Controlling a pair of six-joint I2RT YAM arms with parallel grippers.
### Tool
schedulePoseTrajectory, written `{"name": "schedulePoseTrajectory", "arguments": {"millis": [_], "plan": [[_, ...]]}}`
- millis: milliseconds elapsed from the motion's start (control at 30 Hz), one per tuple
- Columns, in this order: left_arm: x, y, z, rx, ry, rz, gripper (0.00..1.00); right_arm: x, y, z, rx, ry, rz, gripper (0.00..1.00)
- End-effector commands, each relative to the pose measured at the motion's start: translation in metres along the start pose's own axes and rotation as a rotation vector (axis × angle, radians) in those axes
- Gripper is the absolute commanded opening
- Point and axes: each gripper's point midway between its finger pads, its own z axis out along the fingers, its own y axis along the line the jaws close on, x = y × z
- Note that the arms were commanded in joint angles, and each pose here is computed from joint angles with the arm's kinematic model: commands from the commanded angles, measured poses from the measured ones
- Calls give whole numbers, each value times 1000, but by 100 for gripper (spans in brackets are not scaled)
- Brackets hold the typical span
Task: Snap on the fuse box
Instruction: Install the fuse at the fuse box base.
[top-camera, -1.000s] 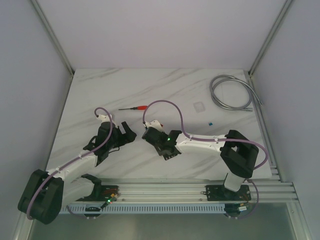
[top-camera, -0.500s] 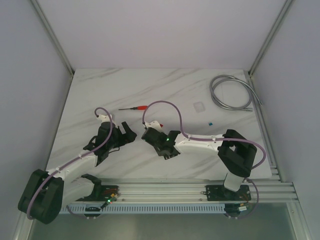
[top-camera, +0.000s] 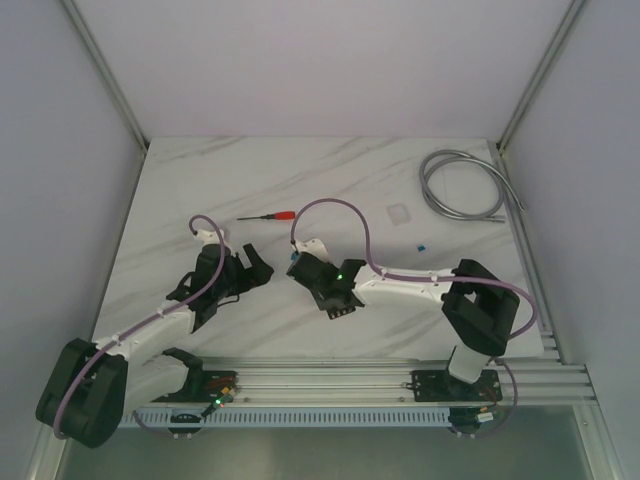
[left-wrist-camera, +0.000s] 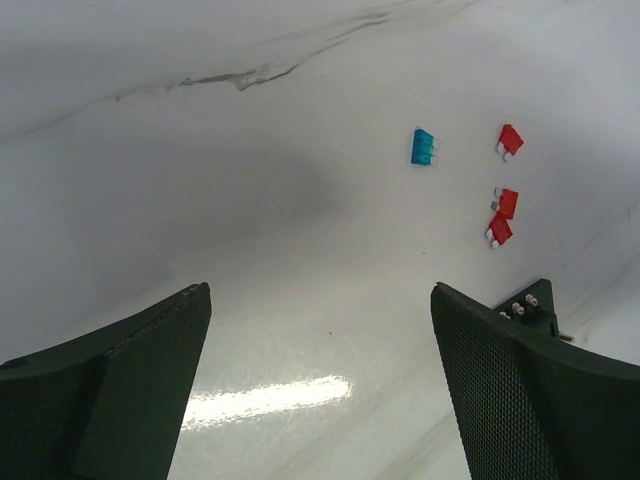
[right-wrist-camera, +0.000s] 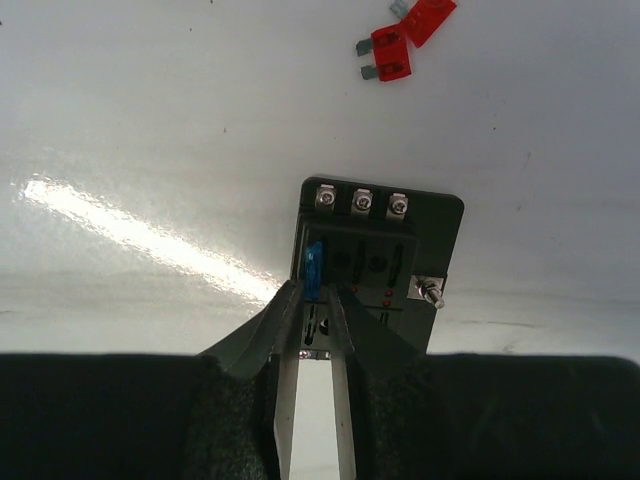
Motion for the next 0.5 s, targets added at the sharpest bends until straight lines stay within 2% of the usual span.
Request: {"name": "schedulePoseTrajectory", "arguments": {"millis": [0,467], "plan": [[0,-1,0,13,-5,-11,100,-2,-12,-9,34,-20,38,24],[0,-1,-1,17,-4,-12,100,-1,-12,-7,23,-6,47,26]]}}
